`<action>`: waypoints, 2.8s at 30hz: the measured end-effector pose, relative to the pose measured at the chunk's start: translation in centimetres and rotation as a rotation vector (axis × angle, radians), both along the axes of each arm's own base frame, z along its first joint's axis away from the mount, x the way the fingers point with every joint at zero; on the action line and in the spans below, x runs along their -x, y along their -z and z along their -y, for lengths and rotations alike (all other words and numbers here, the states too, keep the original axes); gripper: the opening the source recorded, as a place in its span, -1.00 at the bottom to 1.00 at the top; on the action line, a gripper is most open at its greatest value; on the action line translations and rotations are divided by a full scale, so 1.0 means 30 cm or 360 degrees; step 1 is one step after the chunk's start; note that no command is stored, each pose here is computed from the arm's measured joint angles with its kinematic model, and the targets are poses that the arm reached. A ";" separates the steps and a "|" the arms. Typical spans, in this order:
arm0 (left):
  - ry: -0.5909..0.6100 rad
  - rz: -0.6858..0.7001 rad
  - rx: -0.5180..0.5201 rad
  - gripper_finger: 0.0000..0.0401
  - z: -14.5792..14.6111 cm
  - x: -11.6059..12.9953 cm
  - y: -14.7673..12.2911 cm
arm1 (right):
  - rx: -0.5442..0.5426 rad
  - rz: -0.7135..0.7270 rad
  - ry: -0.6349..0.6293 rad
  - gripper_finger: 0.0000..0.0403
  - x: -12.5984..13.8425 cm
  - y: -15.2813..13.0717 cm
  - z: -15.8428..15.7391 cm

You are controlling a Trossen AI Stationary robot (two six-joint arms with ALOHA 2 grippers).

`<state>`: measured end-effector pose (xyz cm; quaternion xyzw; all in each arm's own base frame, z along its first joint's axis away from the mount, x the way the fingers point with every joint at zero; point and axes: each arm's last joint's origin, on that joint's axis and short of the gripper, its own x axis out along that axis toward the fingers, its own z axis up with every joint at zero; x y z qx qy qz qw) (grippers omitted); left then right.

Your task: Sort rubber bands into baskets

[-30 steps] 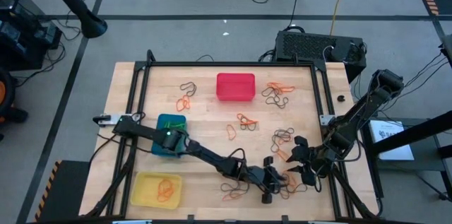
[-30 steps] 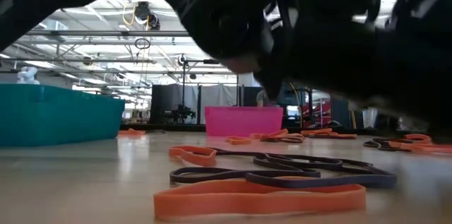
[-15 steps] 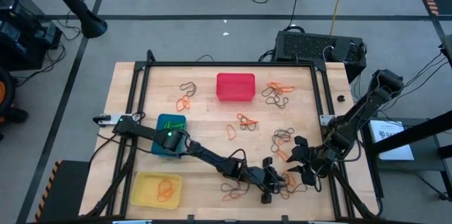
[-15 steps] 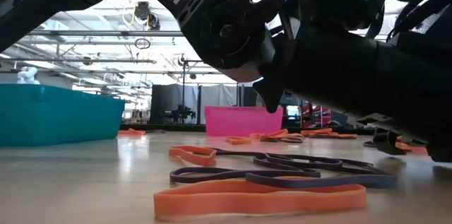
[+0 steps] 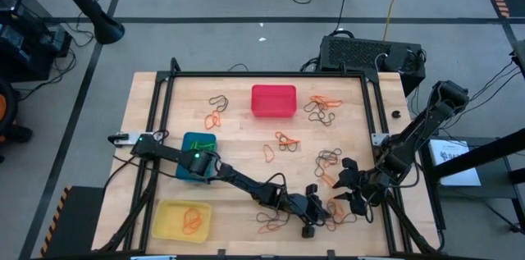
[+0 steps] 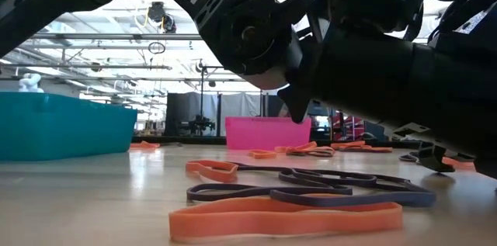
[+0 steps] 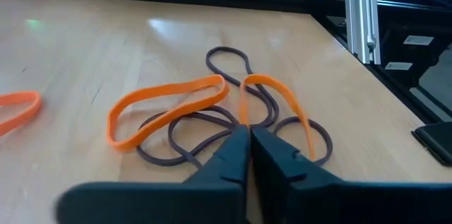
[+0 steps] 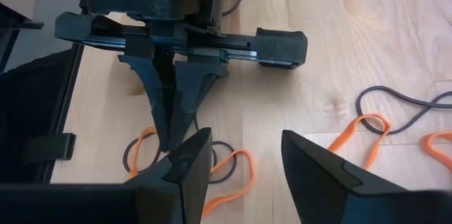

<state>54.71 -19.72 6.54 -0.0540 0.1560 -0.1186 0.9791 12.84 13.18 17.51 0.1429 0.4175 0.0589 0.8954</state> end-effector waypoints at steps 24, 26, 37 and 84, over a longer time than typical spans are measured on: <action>0.0097 -0.0148 -0.0328 -0.99 0.033 0.046 -0.201 | -0.0017 -0.0019 0.0018 -0.18 0.002 0.001 0.000; 0.0101 -0.0228 -0.0371 -0.99 0.045 0.069 -0.241 | -0.0011 -0.0021 0.0014 -0.18 0.003 0.002 0.001; -0.0159 -0.0729 -0.0875 -0.99 0.111 0.307 -0.484 | 0.0089 0.0037 -0.0038 -0.18 0.000 0.001 0.003; -0.0642 -0.1868 -0.0734 -0.99 0.327 1.096 -0.607 | 0.0273 0.0289 0.0235 -0.18 -0.016 -0.013 0.020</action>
